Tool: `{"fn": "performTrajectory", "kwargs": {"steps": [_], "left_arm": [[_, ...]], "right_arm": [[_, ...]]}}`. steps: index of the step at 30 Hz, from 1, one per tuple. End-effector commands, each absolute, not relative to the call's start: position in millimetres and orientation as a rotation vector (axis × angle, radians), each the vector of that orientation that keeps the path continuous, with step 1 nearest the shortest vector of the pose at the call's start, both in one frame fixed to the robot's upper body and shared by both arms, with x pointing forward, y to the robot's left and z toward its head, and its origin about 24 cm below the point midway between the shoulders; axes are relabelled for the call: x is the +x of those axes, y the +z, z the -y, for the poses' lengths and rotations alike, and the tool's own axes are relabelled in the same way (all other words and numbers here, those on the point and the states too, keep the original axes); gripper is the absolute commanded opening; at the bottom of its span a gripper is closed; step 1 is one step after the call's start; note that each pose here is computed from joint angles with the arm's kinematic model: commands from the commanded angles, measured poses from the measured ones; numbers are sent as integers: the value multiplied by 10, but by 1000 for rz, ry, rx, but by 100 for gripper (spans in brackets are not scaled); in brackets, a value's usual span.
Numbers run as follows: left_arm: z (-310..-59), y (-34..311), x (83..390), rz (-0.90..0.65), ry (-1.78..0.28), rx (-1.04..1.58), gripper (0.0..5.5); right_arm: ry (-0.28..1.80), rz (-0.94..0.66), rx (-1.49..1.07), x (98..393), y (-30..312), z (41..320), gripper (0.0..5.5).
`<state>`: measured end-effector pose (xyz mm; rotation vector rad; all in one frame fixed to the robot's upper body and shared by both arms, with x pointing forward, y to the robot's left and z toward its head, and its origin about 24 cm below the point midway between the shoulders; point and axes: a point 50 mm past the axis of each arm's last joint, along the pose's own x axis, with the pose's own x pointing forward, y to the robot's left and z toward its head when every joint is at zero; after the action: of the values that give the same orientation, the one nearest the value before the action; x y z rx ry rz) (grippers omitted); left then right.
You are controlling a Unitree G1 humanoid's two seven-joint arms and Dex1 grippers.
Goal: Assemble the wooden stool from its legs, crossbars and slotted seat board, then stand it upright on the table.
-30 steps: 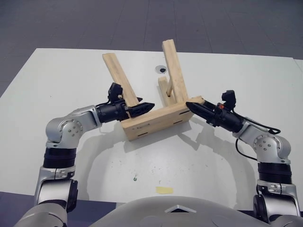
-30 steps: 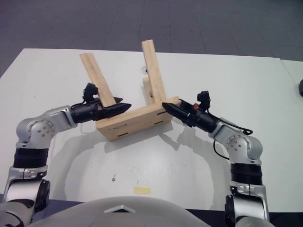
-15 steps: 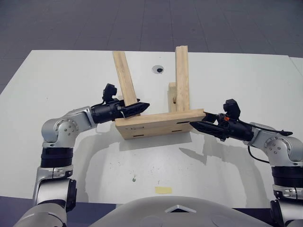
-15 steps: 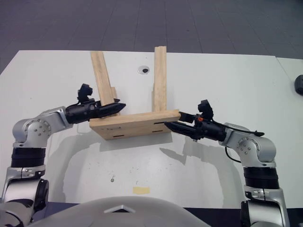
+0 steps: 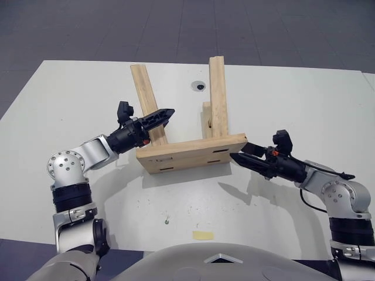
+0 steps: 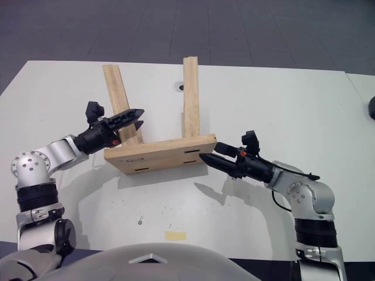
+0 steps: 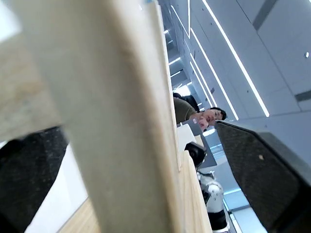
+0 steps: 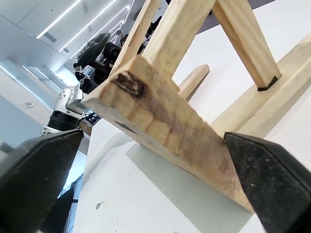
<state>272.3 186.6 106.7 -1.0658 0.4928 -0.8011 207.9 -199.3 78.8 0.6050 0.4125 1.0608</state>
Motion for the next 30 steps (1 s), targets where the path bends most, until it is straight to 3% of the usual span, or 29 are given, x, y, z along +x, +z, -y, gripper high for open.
{"fn": "performTrajectory", "kwargs": {"steps": [1, 10, 14, 23, 26, 30], "left_arm": [[-2021, 1277, 2737, -387, -759, -1112, 540], [-2337, 1390, 2245, -364, -705, -933, 540], [-2411, 1485, 2192, -348, -716, -832, 540], [-2637, 1697, 1956, -297, -833, -163, 540], [-2623, 1590, 2027, -329, -876, -101, 540], [-2420, 1300, 2105, -434, -995, -8, 540]], "right_arm": [[1050, -411, 614, 2043, 793, 1976, 539], [1091, -411, 605, 2172, 867, 1978, 539], [1077, -403, 599, 2173, 847, 1982, 539], [1042, -388, 513, 2237, 828, 2129, 539], [1091, -418, 430, 2266, 780, 2099, 539], [1161, -429, 253, 2405, 744, 2043, 539]]}}
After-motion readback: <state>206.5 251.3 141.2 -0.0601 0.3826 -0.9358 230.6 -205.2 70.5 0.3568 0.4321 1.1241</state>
